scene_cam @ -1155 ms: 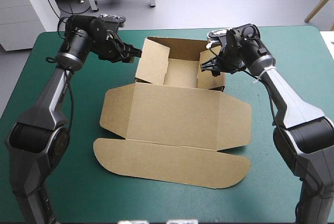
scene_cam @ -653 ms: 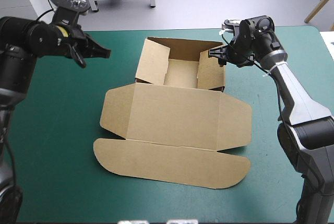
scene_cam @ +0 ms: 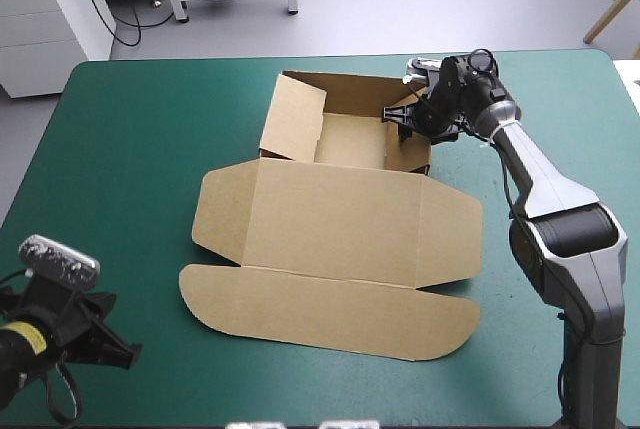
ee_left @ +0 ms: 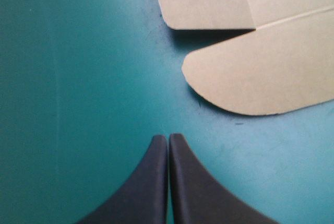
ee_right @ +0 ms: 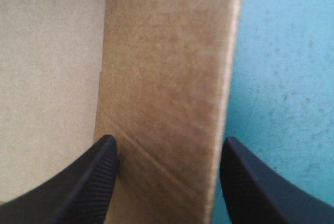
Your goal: Fold the box
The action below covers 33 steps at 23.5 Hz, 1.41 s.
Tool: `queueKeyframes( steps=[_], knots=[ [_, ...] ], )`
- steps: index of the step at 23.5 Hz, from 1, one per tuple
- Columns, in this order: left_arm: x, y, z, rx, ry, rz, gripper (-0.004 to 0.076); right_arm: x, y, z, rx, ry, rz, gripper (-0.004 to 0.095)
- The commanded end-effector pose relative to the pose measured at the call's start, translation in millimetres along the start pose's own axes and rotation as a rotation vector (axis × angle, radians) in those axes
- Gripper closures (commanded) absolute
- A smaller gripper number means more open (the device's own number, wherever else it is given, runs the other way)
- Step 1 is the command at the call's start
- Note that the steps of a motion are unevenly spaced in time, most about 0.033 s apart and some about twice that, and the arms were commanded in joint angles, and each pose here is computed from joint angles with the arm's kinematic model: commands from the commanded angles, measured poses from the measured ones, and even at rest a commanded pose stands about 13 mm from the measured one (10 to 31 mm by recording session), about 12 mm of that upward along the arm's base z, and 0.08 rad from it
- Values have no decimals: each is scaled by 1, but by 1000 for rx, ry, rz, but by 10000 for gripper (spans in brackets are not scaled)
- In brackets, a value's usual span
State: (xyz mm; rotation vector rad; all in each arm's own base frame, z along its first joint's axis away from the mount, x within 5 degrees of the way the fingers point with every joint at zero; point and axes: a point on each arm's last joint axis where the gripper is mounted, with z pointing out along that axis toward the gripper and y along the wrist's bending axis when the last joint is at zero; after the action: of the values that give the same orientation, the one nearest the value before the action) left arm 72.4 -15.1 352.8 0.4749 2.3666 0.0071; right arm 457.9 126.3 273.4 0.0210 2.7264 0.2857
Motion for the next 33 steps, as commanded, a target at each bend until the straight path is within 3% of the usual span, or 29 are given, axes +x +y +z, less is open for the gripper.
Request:
queueKeyframes(
  steps=[1, 4, 8, 16, 21, 25, 28, 33],
  knots=[
    [18, -2, -2, -16, -86, 1, 734, -12, 4, -40, -28, -130, -3, 453],
    [38, -5, 7, -13, -61, -6, 734, -12, 4, -40, -25, -128, -11, 613],
    [58, -10, 19, -1, -25, -11, 734, -11, 3, -40, -14, -117, -39, 910],
    [78, -13, 39, 2, 72, -32, 734, -7, -15, -45, 74, -36, -33, 922],
    [78, -12, 39, -2, 72, -30, 734, -16, -52, -86, 95, -120, 15, 922],
    [78, -12, 39, -2, 74, -30, 734, -9, -118, -129, 179, -168, 78, 922],
    [79, -12, 39, -1, 82, -30, 734, 18, -191, -145, 300, -114, 173, 922],
    [79, -12, 39, -1, 84, -30, 734, 60, -272, -171, 410, -75, 344, 922]
  ],
)
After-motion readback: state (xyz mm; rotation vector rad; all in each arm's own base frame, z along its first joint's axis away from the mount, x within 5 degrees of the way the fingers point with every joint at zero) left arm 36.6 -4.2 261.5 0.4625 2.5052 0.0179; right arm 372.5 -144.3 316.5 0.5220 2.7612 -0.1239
